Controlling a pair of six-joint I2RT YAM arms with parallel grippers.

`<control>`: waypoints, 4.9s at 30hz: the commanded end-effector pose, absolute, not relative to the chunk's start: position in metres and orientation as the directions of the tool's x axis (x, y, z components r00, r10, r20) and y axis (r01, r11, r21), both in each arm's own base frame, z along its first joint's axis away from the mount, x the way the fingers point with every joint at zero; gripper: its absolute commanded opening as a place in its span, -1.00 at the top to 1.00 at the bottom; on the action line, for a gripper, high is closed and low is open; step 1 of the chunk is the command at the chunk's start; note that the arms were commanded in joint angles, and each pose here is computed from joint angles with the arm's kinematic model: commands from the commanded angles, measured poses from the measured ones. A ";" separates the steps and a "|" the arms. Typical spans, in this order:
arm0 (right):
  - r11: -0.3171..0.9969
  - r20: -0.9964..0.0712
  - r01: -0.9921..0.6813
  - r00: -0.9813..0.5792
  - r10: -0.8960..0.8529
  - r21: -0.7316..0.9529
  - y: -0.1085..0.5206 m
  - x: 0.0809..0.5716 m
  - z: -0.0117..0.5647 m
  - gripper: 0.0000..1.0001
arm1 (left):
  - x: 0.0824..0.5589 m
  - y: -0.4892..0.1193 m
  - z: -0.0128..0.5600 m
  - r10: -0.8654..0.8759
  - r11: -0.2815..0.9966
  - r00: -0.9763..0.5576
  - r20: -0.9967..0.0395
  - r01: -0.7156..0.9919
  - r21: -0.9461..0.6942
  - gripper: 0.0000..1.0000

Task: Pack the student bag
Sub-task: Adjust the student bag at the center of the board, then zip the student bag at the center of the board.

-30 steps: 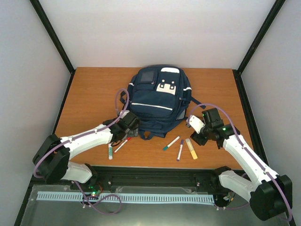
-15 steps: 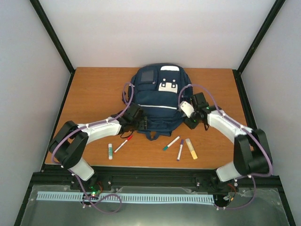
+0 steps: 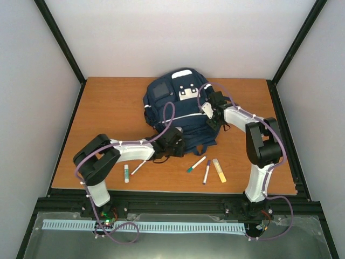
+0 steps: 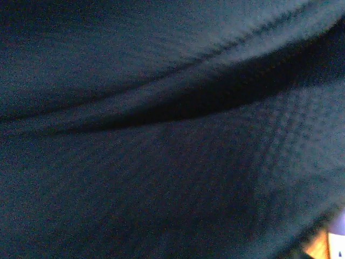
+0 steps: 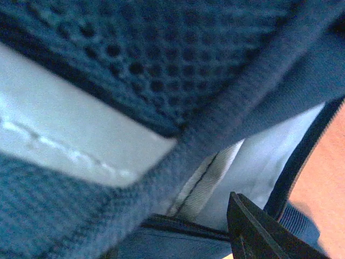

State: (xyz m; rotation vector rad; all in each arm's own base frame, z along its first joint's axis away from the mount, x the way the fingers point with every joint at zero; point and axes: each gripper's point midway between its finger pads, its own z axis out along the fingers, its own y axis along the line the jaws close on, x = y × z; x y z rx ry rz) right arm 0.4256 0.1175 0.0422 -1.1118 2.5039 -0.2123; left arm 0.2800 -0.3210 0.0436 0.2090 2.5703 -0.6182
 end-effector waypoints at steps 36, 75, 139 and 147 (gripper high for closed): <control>0.417 -0.611 -0.909 -0.342 -0.714 0.022 0.228 0.278 0.123 -0.20 | 0.300 -0.194 0.112 -0.142 0.916 -0.791 -0.595 0.122 -0.382 -0.61; 0.522 -0.538 -0.851 -0.415 -0.734 -0.055 0.203 0.300 0.095 -0.08 | 0.345 -0.300 0.072 0.233 0.794 -0.768 -0.596 0.505 -0.339 -0.13; 0.536 -0.498 -0.844 -0.467 -0.731 0.004 0.196 0.300 0.076 -0.06 | 0.329 -0.244 0.038 0.223 0.850 -0.769 -0.598 0.454 -0.266 0.98; 0.542 -0.457 -0.839 -0.497 -0.738 0.036 0.196 0.300 0.058 -0.01 | 0.292 -0.271 0.029 0.275 0.799 -0.804 -0.528 0.497 -0.340 0.98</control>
